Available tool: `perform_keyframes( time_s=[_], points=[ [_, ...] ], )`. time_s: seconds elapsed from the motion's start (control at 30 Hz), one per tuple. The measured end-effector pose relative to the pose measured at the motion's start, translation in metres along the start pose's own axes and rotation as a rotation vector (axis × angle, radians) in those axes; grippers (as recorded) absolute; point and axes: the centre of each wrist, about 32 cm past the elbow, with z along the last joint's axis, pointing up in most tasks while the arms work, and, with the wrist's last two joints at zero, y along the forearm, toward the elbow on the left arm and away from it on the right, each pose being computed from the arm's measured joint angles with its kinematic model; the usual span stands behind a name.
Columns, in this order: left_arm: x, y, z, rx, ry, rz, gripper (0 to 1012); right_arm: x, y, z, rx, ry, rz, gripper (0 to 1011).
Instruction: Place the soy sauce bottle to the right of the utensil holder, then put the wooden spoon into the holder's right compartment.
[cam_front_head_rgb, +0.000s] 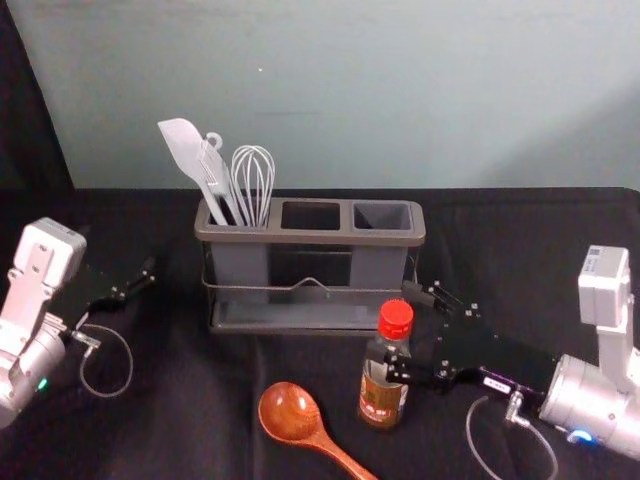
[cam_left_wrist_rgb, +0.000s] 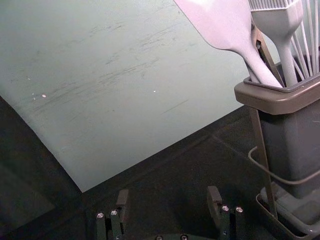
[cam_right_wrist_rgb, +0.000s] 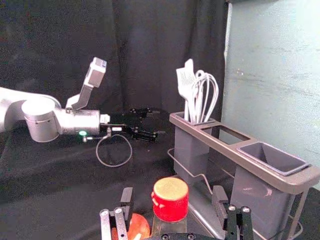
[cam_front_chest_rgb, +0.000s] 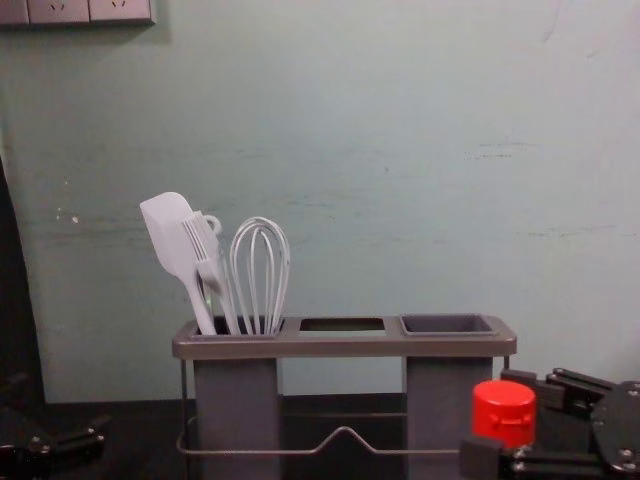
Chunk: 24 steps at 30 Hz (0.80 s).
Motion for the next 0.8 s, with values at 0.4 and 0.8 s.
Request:
perform_keyframes(
  time_s=[0.4, 0.8],
  points=[
    [0.0000, 0.0000, 0.0000, 0.000, 0.000, 0.000, 1011, 0.0007, 0.0048, 0.0000, -0.005, -0.005, -0.006, 1003],
    [0.0000, 0.0000, 0.0000, 0.000, 0.000, 0.000, 1011, 0.0008, 0.0040, -0.0001, -0.006, -0.005, -0.007, 1003]
  ],
)
